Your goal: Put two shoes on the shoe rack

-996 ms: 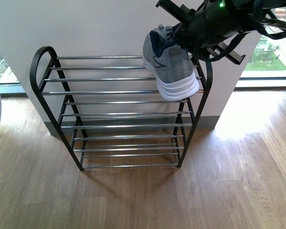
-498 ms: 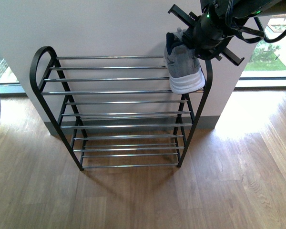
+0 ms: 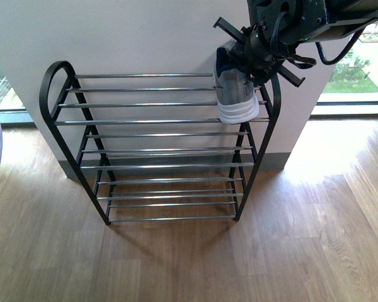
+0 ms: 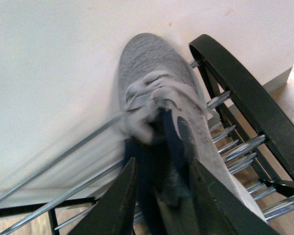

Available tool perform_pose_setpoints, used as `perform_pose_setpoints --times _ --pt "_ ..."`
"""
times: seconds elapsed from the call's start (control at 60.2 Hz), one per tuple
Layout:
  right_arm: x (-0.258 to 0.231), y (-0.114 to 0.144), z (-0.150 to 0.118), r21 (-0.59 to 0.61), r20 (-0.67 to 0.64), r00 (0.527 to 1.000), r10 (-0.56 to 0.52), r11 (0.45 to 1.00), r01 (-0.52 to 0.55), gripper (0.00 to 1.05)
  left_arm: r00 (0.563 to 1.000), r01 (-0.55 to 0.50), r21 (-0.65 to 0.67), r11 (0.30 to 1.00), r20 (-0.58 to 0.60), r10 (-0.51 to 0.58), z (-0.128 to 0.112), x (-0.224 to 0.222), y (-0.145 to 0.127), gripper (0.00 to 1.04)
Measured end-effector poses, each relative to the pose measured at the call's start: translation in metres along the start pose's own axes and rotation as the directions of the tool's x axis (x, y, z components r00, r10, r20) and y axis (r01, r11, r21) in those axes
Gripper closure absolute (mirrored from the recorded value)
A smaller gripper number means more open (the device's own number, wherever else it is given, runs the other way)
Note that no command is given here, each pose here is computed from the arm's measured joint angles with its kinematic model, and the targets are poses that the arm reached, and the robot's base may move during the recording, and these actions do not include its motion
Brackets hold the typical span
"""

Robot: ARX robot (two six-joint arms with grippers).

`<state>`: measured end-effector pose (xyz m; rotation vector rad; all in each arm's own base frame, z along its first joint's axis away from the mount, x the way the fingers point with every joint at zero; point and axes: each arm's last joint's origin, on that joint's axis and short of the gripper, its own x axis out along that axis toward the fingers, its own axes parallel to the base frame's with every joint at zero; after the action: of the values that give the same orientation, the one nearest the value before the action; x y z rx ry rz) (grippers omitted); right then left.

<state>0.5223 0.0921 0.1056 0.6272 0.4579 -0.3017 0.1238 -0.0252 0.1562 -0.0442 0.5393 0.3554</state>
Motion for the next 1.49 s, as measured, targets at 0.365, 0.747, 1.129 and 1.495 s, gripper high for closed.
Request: perform_pose_setpoints --times 0.365,0.747,1.129,1.495 --pt "-0.085 0.002 0.022 -0.099 -0.023 0.964 0.263 0.959 -0.264 0.09 1.0 0.0 0.0 1.0 0.0 0.0 0.0 0.0 0.0 1.03" --pt "-0.244 -0.083 0.038 -0.26 -0.068 0.905 0.42 0.869 -0.422 0.09 1.0 0.0 0.0 1.0 0.0 0.0 0.0 0.0 0.0 1.03" --pt "-0.289 -0.137 0.029 -0.492 0.214 0.889 0.404 0.831 -0.259 0.22 1.0 0.0 0.0 1.0 0.0 0.0 0.0 0.0 0.0 1.03" --pt "-0.318 -0.17 0.005 -0.609 0.31 0.863 0.399 0.78 -0.142 0.84 1.0 0.001 0.0 1.0 0.0 -0.001 0.0 0.0 0.0 1.03"
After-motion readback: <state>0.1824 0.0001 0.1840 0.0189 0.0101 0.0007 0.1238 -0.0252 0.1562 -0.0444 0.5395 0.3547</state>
